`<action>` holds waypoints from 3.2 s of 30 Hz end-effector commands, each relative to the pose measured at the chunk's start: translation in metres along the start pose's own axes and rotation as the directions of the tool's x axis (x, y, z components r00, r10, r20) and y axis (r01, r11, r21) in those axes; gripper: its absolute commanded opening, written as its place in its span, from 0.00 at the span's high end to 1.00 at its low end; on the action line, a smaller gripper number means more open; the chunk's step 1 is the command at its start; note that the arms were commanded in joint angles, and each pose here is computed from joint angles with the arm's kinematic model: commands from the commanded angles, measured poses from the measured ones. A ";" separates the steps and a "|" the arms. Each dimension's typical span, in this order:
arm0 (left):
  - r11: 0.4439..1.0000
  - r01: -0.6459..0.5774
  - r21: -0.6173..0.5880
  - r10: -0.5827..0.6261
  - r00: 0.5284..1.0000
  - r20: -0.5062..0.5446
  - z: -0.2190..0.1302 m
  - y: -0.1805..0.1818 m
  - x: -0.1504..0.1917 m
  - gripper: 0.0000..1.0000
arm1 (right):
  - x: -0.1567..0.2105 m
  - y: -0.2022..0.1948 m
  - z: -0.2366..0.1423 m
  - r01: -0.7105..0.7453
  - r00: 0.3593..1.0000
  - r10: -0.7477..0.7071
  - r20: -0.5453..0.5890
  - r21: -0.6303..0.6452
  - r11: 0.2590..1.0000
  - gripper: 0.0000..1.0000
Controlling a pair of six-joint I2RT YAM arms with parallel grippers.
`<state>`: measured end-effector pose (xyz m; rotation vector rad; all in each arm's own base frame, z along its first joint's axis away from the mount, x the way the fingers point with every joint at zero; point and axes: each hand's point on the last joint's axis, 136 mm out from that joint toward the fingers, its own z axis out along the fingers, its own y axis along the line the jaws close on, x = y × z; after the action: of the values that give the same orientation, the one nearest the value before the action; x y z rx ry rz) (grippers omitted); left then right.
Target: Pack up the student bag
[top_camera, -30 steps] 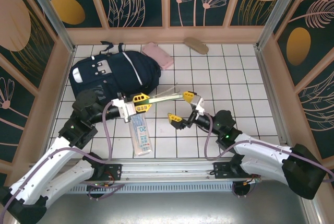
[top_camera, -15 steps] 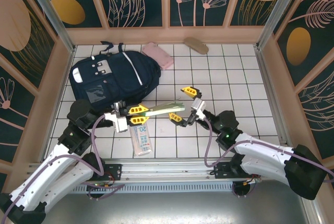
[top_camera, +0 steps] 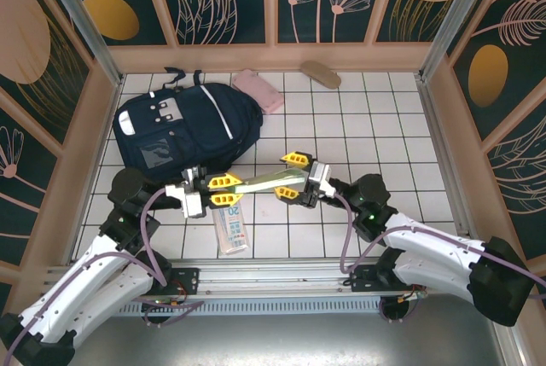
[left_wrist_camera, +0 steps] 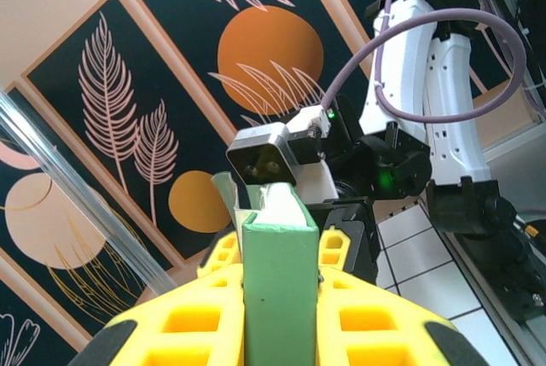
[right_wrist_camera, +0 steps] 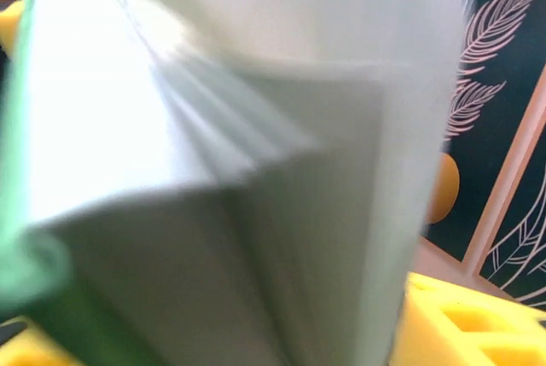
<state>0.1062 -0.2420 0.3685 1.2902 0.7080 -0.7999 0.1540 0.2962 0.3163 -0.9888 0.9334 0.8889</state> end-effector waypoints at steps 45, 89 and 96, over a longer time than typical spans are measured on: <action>-0.645 0.262 -0.718 -0.743 0.003 0.669 -0.136 0.227 0.394 0.30 | 0.193 -0.155 -0.072 -0.658 0.226 0.974 0.004 0.738 0.149 1.00; 0.182 0.591 -0.785 -0.936 0.348 0.045 -0.061 0.262 0.148 1.00 | 0.114 -0.143 0.019 -0.857 0.166 0.959 -0.231 0.447 0.257 1.00; 0.189 0.667 -0.721 -0.939 0.338 0.067 -0.048 0.260 0.141 1.00 | 0.158 -0.096 0.085 -0.911 -0.014 0.902 -0.431 0.377 0.166 1.00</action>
<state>0.4018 -0.1759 0.3024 0.1031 2.2889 -0.9279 0.3291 0.3432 0.2119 -0.3456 2.3250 1.6214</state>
